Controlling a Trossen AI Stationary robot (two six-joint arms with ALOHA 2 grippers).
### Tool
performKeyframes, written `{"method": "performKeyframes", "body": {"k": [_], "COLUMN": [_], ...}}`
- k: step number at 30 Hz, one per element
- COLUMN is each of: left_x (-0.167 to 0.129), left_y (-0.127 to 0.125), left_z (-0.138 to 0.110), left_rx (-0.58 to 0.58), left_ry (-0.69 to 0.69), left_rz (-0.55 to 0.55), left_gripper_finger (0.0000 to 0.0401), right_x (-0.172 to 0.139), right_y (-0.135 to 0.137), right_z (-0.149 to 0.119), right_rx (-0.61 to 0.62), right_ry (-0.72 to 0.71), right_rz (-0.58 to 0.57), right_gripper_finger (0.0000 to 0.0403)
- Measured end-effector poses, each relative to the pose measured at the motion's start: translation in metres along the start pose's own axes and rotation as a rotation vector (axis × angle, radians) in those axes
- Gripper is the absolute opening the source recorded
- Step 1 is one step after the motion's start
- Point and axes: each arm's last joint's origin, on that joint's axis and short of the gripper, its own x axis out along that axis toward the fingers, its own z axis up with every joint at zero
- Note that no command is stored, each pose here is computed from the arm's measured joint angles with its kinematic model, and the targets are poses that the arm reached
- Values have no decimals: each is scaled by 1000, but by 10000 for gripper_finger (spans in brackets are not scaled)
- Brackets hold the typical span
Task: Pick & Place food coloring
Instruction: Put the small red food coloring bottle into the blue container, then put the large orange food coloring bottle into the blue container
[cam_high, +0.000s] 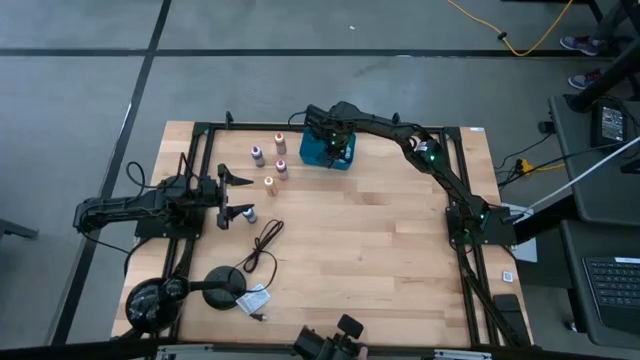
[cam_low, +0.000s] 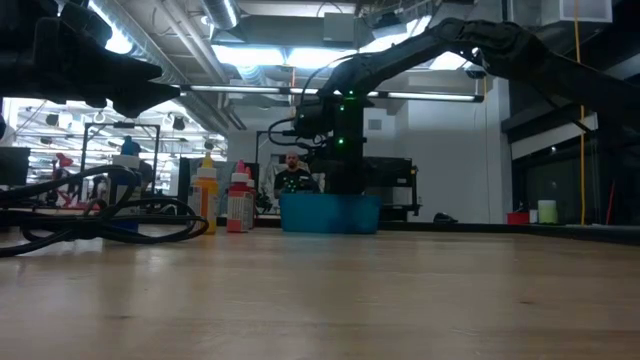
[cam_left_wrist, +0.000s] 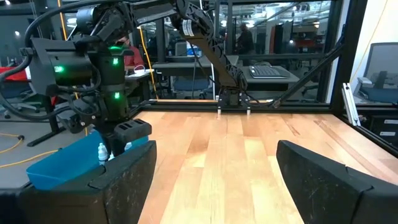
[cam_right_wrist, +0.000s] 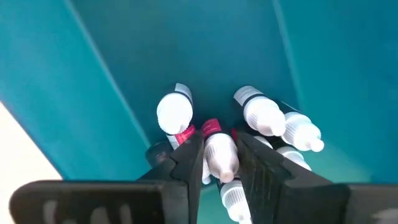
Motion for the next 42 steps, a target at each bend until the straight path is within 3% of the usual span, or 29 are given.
{"method": "performKeyframes", "body": {"k": [11,20,26,36,42], "left_x": [0,0,0,0,0], "left_y": [0,0,0,0,0], "left_z": [0,0,0,0,0], "left_rx": [0,0,0,0,0], "left_ry": [0,0,0,0,0], "left_rz": [0,0,0,0,0], "left_gripper_finger": [329,329,327,328,327], "right_x": [-5,-40,-64,-94,-115], "right_y": [1,0,12,51,72], "right_z": [-1,-5,-15,-82,-122], "right_rx": [9,47,23,-7,-73], "right_ry": [1,-80,-157,-347,-521], "right_rz": [-1,-50,-10,65,254], "right_gripper_finger": [133,133,141,258,331]}}
